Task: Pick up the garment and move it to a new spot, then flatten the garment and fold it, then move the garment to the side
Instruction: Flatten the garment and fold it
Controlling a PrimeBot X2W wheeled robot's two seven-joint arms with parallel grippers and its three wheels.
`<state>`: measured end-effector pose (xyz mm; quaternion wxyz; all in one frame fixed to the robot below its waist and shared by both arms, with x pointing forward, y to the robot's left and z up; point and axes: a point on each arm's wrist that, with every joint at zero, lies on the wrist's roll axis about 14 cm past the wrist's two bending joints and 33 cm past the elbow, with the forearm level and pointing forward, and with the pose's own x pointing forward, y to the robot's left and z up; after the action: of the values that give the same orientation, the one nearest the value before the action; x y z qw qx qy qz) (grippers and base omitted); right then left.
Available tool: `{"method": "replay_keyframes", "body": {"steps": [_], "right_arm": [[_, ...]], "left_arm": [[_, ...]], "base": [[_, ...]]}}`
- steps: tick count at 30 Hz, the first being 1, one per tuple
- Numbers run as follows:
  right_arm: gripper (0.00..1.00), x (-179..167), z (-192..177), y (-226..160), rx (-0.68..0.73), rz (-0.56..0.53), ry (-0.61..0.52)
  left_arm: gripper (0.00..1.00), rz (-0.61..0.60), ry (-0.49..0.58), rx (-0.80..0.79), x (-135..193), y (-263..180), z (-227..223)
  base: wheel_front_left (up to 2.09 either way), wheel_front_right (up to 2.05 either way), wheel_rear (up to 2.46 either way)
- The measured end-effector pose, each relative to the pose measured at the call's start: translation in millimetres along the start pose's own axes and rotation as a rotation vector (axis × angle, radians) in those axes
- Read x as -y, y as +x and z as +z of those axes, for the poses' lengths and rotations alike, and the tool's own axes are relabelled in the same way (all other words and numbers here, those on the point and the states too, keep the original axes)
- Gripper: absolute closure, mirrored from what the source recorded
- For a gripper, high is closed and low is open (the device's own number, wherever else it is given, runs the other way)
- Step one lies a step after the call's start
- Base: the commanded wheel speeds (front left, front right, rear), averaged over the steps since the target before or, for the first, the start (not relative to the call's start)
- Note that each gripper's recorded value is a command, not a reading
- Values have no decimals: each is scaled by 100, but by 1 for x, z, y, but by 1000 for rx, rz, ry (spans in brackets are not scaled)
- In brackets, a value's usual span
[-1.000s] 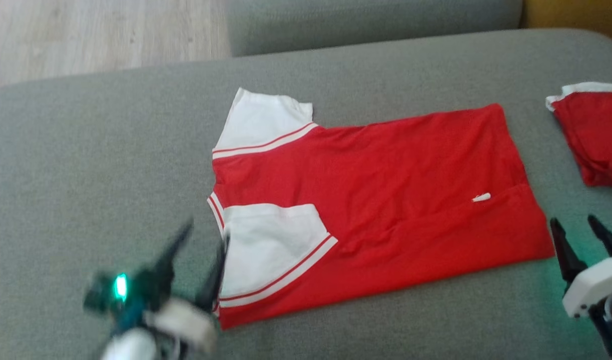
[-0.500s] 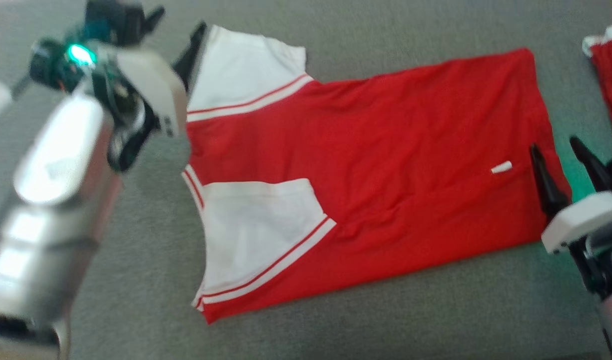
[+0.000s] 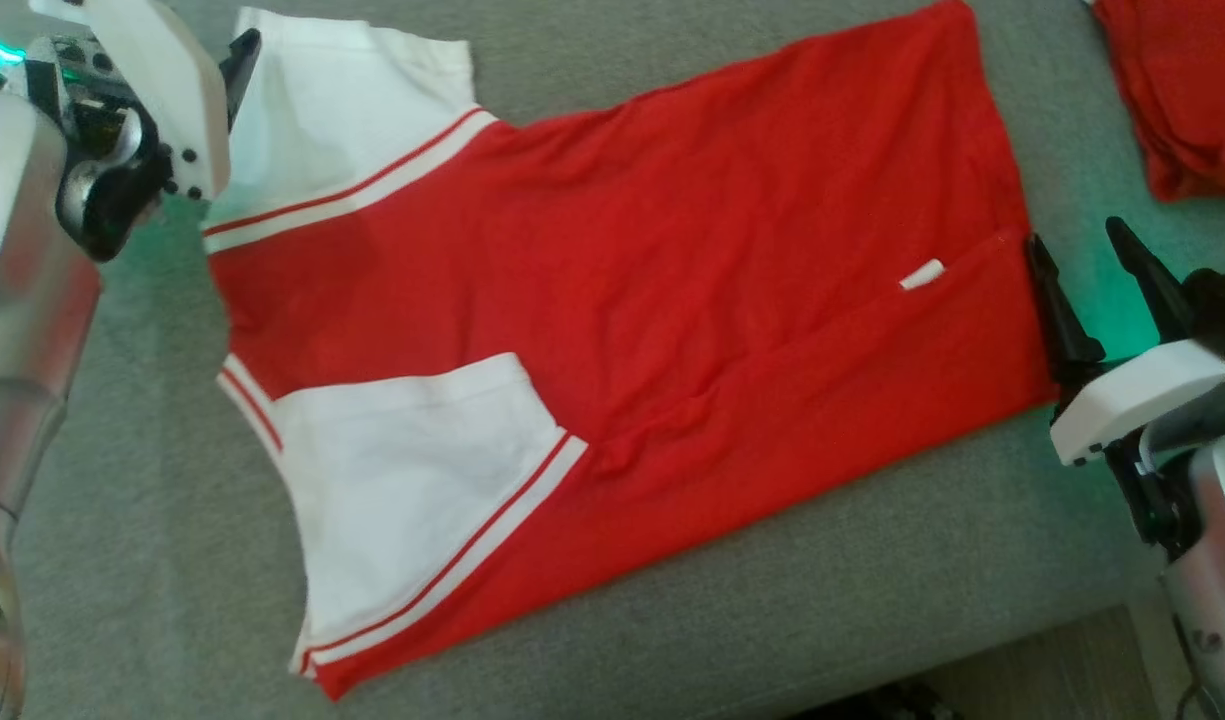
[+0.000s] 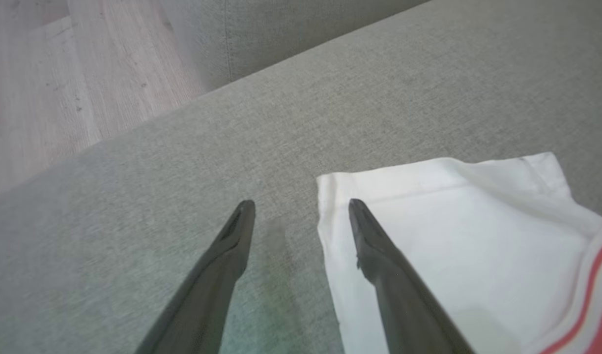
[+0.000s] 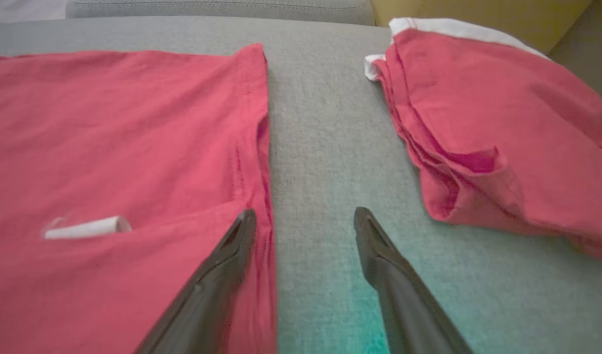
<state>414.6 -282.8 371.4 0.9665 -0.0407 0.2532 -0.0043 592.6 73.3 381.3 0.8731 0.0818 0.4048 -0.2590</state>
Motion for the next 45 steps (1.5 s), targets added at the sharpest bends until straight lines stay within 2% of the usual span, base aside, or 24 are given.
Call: {"method": "replay_keyframes", "body": {"steps": [5,11,12,13,14,15,16,24,29,35,45], "right_arm": [[0,11,-12,-6,-22,-38,14],[0,15,-15,-11,-21,-57,26],[0,15,-16,-12,-23,-59,27],[0,16,-16,-12,-25,-61,27],[0,17,-17,-12,-27,-62,27],[0,17,-18,-12,-30,-64,27],[0,18,-19,-12,-30,-66,27],[0,17,-2,-3,13,-58,28],[0,9,32,19,28,-4,-11],[0,-6,76,63,-15,48,-66],[0,-17,59,103,-205,61,-84]], "left_arm": [[0,-39,5,-40,13,17,-9],[0,-27,10,-46,7,20,-4],[16,-27,11,-49,7,21,-5],[52,-27,12,-52,7,22,-6],[52,-29,11,-52,8,23,-5],[64,-31,9,-50,8,24,-3],[100,-33,8,-48,8,24,-2],[100,-55,14,-11,13,17,4],[100,-94,13,41,24,0,16],[100,-108,67,120,28,-21,32],[100,-83,93,170,15,-38,34]], "base": [[0,0,0],[0,0,0],[0,0,0],[0,0,0],[0,0,0],[0,0,0],[0,0,0],[0,0,0],[0,0,0],[0,0,0],[0,0,0]]}}
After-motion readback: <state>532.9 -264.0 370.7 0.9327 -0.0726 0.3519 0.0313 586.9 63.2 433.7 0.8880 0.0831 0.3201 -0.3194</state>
